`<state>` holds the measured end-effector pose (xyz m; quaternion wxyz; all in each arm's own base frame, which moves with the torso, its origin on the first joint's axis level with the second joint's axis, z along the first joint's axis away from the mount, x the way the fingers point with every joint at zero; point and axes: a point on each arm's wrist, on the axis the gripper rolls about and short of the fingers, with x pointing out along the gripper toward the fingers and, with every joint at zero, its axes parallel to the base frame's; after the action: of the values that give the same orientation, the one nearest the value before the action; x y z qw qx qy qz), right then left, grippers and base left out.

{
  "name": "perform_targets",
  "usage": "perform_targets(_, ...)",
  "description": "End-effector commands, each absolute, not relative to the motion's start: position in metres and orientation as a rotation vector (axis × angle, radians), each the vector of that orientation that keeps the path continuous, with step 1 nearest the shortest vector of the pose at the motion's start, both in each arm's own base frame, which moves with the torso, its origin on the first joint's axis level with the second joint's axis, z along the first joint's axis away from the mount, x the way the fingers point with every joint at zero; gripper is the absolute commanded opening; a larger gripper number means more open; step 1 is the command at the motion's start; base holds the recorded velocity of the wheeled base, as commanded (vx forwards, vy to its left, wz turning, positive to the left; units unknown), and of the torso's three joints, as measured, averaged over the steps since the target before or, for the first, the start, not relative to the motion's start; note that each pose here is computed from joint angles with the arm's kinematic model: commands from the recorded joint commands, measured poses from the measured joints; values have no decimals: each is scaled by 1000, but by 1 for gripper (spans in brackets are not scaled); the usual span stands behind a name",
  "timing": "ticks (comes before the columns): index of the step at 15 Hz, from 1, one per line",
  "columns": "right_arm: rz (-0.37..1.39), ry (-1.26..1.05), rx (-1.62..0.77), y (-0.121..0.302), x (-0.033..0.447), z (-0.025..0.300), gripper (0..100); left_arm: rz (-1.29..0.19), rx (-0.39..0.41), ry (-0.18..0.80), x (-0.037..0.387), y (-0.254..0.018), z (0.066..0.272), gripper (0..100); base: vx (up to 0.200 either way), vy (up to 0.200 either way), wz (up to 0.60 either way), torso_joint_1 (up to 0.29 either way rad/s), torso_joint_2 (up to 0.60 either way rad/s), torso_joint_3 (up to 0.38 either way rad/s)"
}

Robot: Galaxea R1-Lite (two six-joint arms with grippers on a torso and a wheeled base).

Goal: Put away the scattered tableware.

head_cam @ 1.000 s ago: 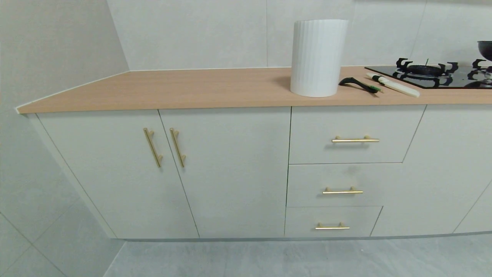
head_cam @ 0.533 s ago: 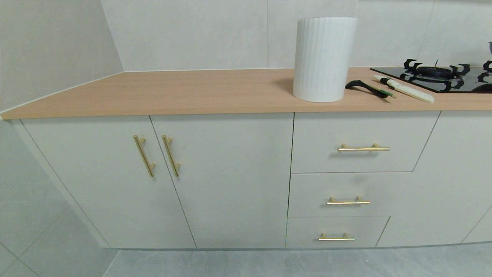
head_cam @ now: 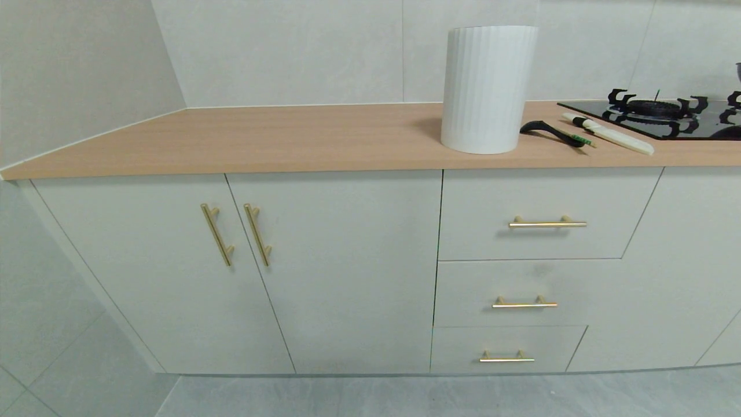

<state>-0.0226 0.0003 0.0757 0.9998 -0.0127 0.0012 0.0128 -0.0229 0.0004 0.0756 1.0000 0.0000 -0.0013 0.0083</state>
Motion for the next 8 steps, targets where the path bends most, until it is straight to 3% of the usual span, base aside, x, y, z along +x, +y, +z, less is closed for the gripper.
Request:
perform_targets(1, 32, 21, -26, 0, -21, 76, 100, 17, 0, -2, -23, 0, 76, 100, 0, 0, 0, 0, 0, 0)
perform_targets(8, 52, -15, -45, 1, -24, 79, 100, 17, 0, -2, -23, 0, 76, 100, 0, 0, 0, 0, 0, 0)
